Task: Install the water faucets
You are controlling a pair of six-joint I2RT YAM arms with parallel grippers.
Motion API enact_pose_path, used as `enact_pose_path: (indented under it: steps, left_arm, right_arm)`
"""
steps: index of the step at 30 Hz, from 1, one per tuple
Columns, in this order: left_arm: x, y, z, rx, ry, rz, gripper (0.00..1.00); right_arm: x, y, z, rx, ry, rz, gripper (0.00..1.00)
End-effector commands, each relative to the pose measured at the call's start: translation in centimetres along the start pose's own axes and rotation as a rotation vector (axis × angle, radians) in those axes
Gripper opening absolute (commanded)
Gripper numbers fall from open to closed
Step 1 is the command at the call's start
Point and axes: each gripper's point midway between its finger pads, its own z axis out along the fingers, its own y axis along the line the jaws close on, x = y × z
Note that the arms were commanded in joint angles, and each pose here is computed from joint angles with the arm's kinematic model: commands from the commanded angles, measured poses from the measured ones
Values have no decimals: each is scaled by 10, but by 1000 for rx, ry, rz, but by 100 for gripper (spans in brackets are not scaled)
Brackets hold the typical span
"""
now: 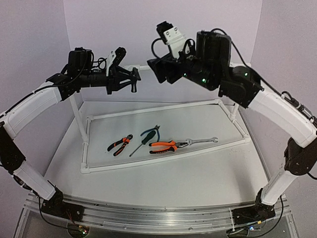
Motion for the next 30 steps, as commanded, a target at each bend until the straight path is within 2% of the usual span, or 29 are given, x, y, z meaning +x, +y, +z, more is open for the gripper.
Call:
enact_pose_path:
  steps: [1,4,10,16,26,30]
  left_arm:
    - [0,5,-1,-18,34,114,0]
    - [-1,8,0,-27,35,117,0]
    - [-4,10,0,-38,26,120,0]
    - [-5,10,1,-38,21,122,0]
    - [-7,11,2,-39,9,136,0]
    - [-7,11,2,-39,9,137,0]
  right_arm:
    - [54,18,16,-131,290,366,89]
    - [42,33,31,-190,281,485,87]
    - [37,45,55,-188,259,657,72]
    - [18,51,59,-209,172,690,70]
    - [44,38,88,-25,155,702,58]
    - [41,40,95,-31,128,705,54]
